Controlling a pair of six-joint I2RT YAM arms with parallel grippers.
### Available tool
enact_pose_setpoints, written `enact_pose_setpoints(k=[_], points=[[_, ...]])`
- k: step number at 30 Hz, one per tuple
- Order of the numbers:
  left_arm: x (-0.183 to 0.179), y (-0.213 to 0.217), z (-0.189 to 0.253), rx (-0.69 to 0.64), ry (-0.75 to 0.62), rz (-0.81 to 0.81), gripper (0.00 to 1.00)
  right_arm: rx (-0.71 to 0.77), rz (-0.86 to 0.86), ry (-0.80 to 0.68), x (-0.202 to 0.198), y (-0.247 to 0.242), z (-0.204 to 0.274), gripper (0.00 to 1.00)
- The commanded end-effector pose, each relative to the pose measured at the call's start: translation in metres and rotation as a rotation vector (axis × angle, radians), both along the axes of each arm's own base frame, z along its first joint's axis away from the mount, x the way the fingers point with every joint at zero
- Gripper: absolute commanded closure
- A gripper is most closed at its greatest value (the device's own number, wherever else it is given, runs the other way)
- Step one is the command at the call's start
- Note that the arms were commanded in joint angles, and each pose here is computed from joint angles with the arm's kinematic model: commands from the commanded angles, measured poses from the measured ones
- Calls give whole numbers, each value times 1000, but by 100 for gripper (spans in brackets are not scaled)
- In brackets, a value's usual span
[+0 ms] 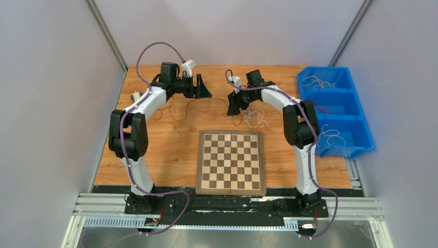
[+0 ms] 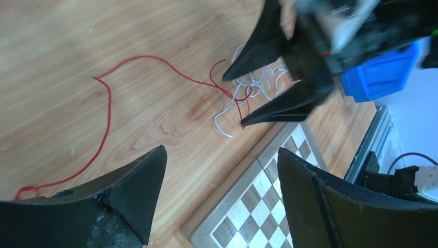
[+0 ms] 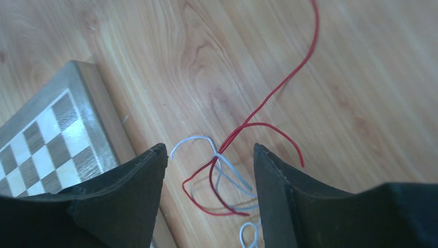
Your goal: Untangle the cables
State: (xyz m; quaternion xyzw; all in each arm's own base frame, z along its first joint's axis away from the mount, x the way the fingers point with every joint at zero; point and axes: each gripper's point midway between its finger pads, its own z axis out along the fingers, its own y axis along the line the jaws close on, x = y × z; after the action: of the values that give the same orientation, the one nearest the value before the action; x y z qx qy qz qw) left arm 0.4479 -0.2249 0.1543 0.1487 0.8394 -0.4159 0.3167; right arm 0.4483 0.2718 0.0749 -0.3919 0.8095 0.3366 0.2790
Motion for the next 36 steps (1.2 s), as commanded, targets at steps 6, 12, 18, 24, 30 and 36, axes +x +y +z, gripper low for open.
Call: enact_pose_setpoints(k=[6,12,18,24,30,36], points=[[-21,53,79,54,-294,-34,12,34,47,-14,2,14,-7,95],[-59,67,88,176,-619,-267,11,250,296,-101,-47,31,55,100],[-92,49,96,322,-1033,-486,10,340,430,-180,-93,39,99,100],[-97,8,80,329,-1114,-608,16,354,498,-215,-122,48,116,100],[-102,-31,55,317,-1113,-694,28,368,524,-235,-134,52,128,100],[-87,-49,39,343,-1098,-672,43,382,542,-232,-140,51,129,100]])
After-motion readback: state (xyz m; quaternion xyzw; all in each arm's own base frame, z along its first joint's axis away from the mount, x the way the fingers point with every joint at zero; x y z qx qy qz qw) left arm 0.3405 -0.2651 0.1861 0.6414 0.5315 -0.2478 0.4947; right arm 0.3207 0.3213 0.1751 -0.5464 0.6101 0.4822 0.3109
